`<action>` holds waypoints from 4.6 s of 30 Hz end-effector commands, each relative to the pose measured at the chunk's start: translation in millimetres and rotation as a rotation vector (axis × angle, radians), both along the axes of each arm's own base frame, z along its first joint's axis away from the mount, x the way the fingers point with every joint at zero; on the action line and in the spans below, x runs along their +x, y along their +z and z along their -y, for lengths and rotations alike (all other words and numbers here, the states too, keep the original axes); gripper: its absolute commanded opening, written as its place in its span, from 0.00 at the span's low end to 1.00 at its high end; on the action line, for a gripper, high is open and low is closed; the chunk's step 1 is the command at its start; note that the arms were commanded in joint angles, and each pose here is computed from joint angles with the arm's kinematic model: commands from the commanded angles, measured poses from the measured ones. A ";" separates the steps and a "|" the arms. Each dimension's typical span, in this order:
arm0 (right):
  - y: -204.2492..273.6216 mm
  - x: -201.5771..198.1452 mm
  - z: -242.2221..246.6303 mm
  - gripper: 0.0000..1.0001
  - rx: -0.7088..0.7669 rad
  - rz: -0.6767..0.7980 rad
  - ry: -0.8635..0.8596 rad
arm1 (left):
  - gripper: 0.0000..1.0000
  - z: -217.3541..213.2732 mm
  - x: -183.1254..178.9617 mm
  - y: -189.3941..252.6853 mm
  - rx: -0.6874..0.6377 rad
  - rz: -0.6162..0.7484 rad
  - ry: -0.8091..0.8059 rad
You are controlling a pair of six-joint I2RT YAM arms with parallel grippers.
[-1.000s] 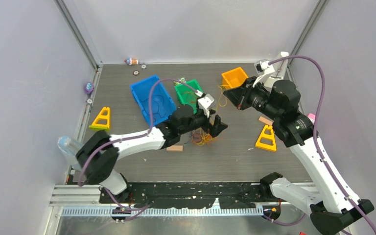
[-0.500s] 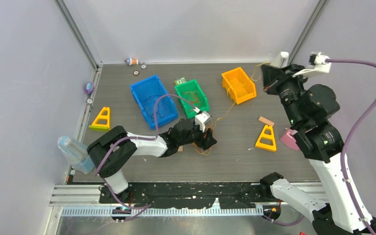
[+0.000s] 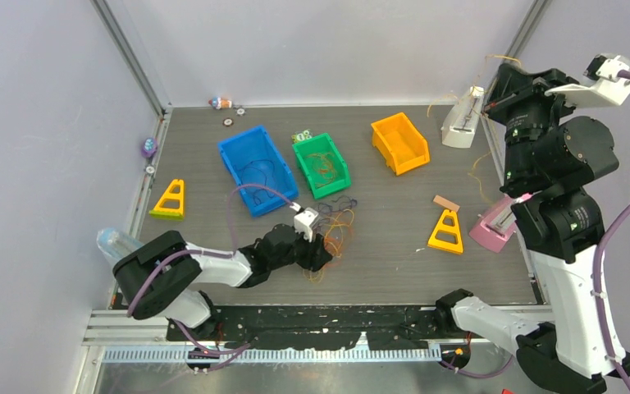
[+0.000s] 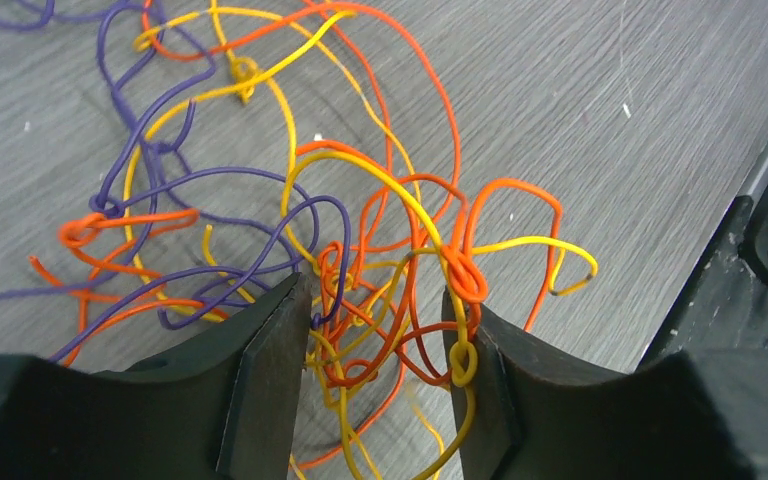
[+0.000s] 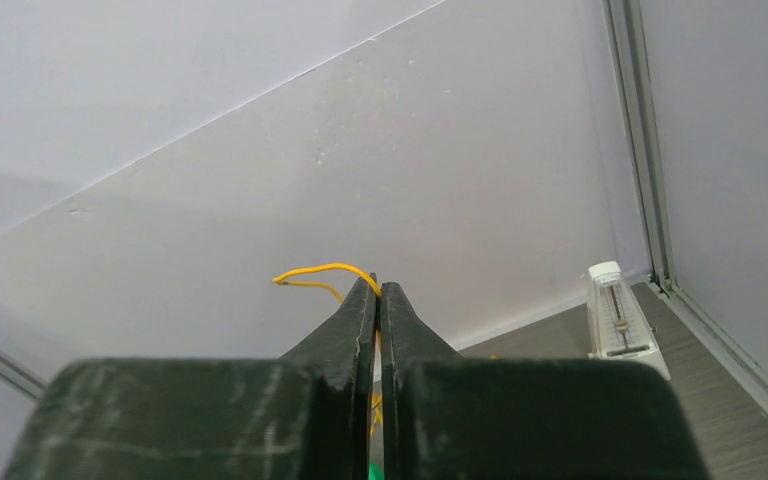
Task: Untangle the cables
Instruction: Untie the cable, then place the cable in the bin.
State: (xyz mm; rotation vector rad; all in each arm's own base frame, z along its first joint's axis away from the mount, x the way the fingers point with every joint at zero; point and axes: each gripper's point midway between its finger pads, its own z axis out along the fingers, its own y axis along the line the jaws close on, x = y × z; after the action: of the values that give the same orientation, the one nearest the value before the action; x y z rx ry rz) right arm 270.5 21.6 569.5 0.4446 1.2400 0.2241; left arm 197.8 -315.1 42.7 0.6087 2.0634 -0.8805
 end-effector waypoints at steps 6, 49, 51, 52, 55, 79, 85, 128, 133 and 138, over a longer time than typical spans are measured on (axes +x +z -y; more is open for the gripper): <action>-38.1 43.2 -9.2 0.05 -0.033 -0.106 -0.031 | 0.51 -25.9 5.2 38.9 -0.027 0.075 0.108; -78.6 248.9 -0.5 0.05 -0.085 -0.167 0.020 | 0.97 -136.6 42.0 155.9 0.116 0.127 0.486; -93.0 257.1 0.2 0.05 -0.081 -0.189 0.021 | 0.97 -136.7 42.1 156.7 0.115 0.127 0.486; -104.9 263.2 -0.5 0.05 -0.080 -0.207 0.024 | 0.97 -136.9 42.0 156.7 0.116 0.127 0.485; -135.5 277.7 0.2 0.05 -0.065 -0.253 0.026 | 0.97 -137.0 42.4 157.1 0.116 0.128 0.486; -327.7 310.5 6.4 0.05 -0.152 -0.626 0.032 | 0.97 -139.0 40.8 155.7 0.118 0.138 0.480; -400.5 305.7 4.7 0.05 -0.148 -0.822 0.049 | 0.97 -137.6 40.9 154.3 0.111 0.139 0.475; -364.0 149.1 -94.2 0.87 -0.129 -0.831 0.479 | 0.97 -102.1 34.5 138.3 0.082 0.093 0.301; -383.4 97.0 -125.6 0.99 -0.163 -0.819 0.583 | 0.97 -94.5 35.3 129.1 0.101 0.073 0.267; -418.4 44.4 -155.5 0.96 -0.153 -0.836 0.727 | 1.00 -89.6 37.1 124.1 0.105 0.065 0.254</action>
State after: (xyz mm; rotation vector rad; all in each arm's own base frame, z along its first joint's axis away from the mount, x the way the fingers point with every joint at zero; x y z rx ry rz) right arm 336.7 155.7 155.5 -0.0525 2.2467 0.4679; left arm 228.6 -214.5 155.2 0.3957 2.1419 -0.5517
